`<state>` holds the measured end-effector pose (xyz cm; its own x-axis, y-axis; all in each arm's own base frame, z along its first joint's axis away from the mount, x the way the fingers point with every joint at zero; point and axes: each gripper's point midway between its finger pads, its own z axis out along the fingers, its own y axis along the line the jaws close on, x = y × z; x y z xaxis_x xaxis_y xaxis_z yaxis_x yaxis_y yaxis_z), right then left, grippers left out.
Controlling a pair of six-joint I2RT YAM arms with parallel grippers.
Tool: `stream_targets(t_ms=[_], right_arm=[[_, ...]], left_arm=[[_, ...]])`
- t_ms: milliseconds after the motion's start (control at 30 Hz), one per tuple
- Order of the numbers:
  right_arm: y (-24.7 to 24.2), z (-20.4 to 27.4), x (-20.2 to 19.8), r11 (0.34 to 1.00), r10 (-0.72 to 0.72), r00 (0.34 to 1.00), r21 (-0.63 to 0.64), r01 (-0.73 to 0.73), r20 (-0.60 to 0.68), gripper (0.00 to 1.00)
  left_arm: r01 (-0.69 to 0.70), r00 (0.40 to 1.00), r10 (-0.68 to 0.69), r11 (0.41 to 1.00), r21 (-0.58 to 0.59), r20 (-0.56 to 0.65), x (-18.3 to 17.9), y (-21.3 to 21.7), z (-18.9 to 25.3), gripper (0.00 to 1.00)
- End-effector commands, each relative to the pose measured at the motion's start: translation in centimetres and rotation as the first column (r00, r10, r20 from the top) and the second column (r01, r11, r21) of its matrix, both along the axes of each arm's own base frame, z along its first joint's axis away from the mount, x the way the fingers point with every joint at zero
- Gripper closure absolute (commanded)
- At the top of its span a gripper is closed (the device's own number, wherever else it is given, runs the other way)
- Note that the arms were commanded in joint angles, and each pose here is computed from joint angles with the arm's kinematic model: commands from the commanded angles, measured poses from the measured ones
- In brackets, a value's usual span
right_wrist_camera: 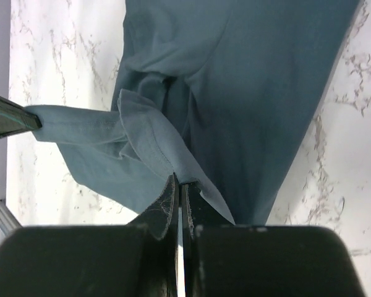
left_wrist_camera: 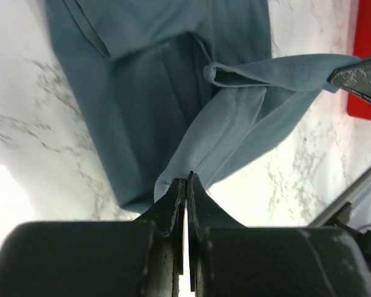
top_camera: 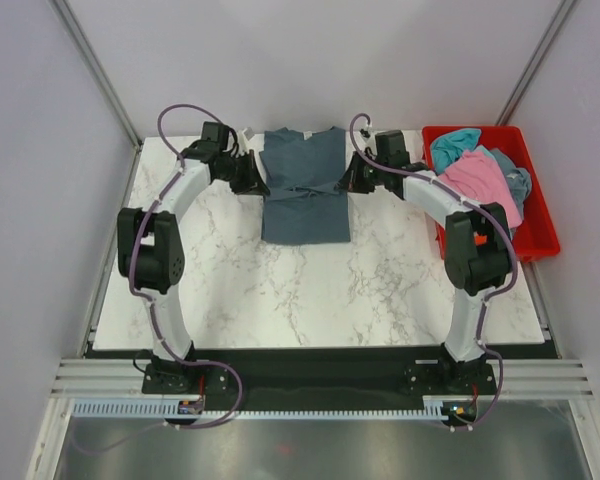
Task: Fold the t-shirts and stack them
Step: Fold the tshirt
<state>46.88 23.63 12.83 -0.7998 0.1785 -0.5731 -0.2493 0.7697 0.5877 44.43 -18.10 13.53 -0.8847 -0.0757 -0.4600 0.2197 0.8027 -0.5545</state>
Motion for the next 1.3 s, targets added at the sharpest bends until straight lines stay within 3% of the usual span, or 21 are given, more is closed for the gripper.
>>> stream_targets(t_ms=[0,267,767,867,900,967,1000,1033,1100,1200,1267], right_arm=[[0.1,0.5,2.7,1.000,0.002,0.997,-0.018,-0.001,0.078,1.00],[-0.1,-1.8,5.7,0.998,-0.018,0.996,-0.050,0.022,0.089,1.00],[-0.3,-3.2,9.7,0.992,-0.048,0.986,-0.106,0.065,0.160,1.00],[-0.8,-2.4,10.3,0.987,-0.068,0.979,-0.130,0.094,0.193,1.00],[-0.8,-1.9,10.6,0.986,-0.063,0.975,-0.138,0.095,0.215,0.91],[-0.8,-0.5,10.8,0.984,-0.063,0.967,-0.145,0.101,0.247,0.60],[-0.7,0.2,10.8,0.983,-0.048,0.962,-0.159,0.094,0.269,0.36],[-0.6,1.4,10.8,0.983,-0.044,0.956,-0.156,0.093,0.290,0.30],[-0.7,2.1,10.2,0.984,-0.037,0.957,-0.157,0.086,0.288,0.23],[-1.4,2.9,8.1,0.984,-0.027,0.965,-0.162,0.071,0.260,0.21],[-1.2,3.3,6.0,0.993,-0.008,0.979,-0.114,0.032,0.205,0.22]], left_arm=[[0.007,0.993,-0.014,0.998,0.058,0.114,3.5,0.7,1.0,0.98],[-0.003,0.983,-0.013,0.996,0.089,0.182,8.3,1.1,-0.4,0.98],[-0.073,0.963,0.032,0.987,0.145,0.267,12.7,1.7,-1.8,0.98],[-0.109,0.951,0.055,0.981,0.163,0.305,13.6,2.2,-0.6,0.66],[-0.112,0.946,0.055,0.980,0.163,0.319,13.8,2.1,0.0,0.45],[-0.096,0.932,0.032,0.982,0.162,0.360,14.0,1.8,1.7,0.35],[-0.097,0.928,0.032,0.982,0.159,0.371,14.0,1.7,2.5,0.19],[-0.092,0.930,0.028,0.983,0.160,0.366,13.5,1.6,2.9,0.11],[-0.075,0.929,0.022,0.989,0.130,0.370,12.3,1.1,5.0,0.04],[-0.059,0.944,0.026,0.994,0.090,0.328,9.1,1.2,6.7,0.04],[-0.030,0.973,0.017,0.998,0.056,0.229,6.0,1.1,5.1,0.04]])
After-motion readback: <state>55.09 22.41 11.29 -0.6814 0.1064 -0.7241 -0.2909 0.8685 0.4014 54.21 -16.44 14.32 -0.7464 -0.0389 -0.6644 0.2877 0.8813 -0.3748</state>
